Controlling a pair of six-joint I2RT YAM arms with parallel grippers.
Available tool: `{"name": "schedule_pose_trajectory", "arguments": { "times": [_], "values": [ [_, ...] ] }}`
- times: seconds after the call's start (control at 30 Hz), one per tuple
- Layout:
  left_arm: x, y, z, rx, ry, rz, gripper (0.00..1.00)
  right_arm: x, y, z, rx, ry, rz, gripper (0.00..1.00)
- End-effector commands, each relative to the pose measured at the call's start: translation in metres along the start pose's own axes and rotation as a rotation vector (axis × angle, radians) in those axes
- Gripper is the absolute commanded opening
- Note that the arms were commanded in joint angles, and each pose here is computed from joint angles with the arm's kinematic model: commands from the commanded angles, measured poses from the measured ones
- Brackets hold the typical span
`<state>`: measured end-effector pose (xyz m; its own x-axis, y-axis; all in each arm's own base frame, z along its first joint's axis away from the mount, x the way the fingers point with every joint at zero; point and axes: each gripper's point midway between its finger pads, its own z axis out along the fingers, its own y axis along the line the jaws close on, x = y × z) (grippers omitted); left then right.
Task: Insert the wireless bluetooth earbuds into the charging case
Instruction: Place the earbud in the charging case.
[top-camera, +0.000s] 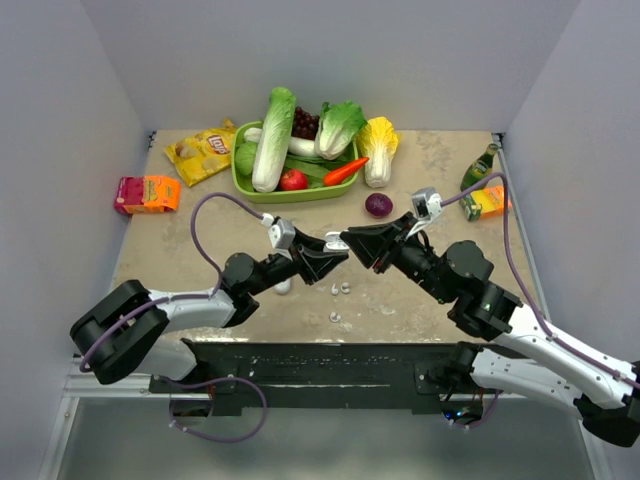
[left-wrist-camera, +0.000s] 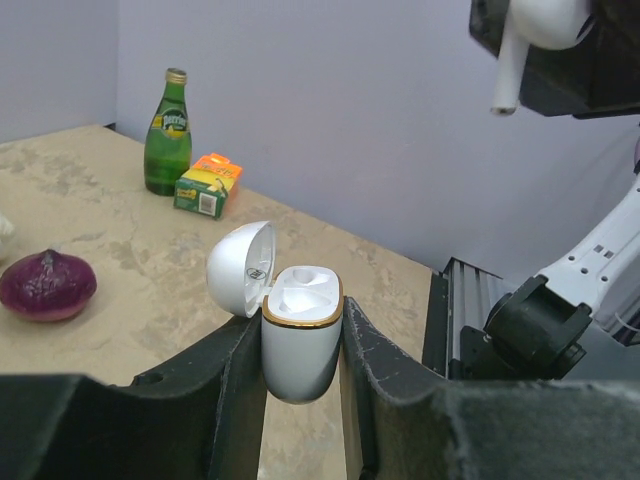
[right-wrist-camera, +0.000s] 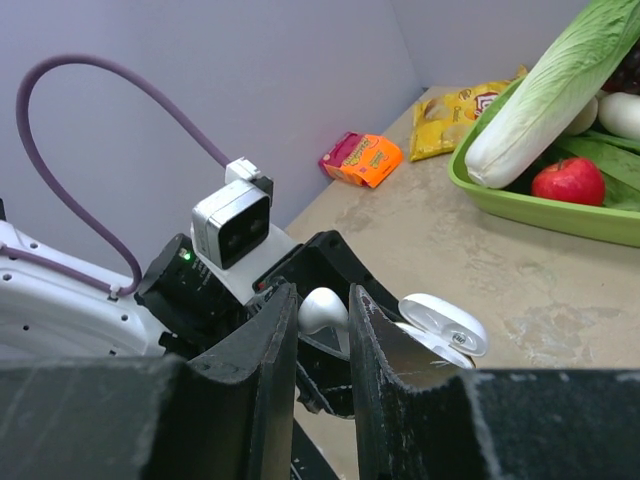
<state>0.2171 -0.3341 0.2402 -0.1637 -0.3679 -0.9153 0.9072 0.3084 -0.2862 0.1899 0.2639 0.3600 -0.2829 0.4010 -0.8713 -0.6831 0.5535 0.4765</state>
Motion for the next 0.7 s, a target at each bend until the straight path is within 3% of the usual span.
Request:
{"name": "schedule_pose_trajectory", "arguments": {
  "times": [0.0, 0.67],
  "values": [
    [-0.137, -0.082, -0.016, 0.327, -0.551, 0.232, 0.0, -0.003, 0.007, 0.002, -0.052, -0.031, -0.007, 0.0],
    [-0.151, -0.104, -0.016, 0.397, -0.583, 0.253, 0.0, 0.01, -0.001, 0.012, -0.042, -0.041, -0.016, 0.0]
  ]
}}
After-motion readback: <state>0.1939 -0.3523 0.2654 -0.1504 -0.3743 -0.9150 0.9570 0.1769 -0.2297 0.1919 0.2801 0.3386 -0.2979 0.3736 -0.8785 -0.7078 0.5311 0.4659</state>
